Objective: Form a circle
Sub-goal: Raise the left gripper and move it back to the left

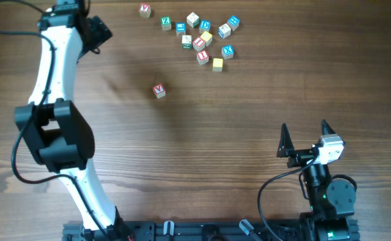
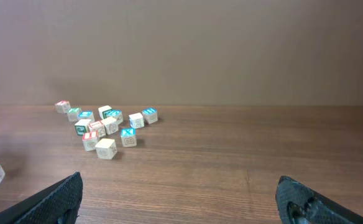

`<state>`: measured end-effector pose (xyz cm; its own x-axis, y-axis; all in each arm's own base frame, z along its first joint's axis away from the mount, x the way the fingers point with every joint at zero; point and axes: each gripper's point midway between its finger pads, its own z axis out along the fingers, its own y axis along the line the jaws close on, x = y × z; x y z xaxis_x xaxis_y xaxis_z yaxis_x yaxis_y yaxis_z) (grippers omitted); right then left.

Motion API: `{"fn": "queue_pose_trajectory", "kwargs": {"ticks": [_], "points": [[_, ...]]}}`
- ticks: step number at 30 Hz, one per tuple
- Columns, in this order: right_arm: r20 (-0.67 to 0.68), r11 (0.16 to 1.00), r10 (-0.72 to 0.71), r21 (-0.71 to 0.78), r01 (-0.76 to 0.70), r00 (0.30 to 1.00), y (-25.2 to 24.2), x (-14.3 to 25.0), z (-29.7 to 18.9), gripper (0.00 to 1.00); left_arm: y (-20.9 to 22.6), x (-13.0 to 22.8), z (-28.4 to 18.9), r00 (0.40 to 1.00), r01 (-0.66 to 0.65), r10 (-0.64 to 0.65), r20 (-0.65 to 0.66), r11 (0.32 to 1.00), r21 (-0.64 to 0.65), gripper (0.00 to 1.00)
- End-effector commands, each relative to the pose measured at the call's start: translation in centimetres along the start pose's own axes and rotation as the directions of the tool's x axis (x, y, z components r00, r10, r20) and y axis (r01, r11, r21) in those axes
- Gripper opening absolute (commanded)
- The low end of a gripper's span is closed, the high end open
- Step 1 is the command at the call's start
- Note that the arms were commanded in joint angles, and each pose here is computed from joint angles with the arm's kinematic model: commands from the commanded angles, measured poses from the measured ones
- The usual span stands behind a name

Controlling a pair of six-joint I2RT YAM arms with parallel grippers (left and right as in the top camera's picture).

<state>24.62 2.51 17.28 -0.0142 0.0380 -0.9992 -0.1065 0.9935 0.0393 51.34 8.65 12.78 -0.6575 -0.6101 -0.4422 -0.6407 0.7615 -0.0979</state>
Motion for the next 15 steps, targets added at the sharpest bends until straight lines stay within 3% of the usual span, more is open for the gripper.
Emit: {"fn": "queue_pose_trajectory", "kwargs": {"ticks": [1, 15], "points": [[0.010, 1.000, -0.010, -0.001, 0.010, 1.000, -0.01, -0.21, -0.03, 1.00, 1.79, -1.43, -0.11, 0.999, 0.032, -0.031, 0.021, 0.999, -0.021, 1.00], [0.019, 1.000, -0.011, -0.001, 0.011, 1.000, 0.00, -0.44, -0.04, 1.00, 2.32, -1.70, -0.03, 0.999, 0.042, -0.041, 0.022, 0.999, -0.026, 1.00]]}}
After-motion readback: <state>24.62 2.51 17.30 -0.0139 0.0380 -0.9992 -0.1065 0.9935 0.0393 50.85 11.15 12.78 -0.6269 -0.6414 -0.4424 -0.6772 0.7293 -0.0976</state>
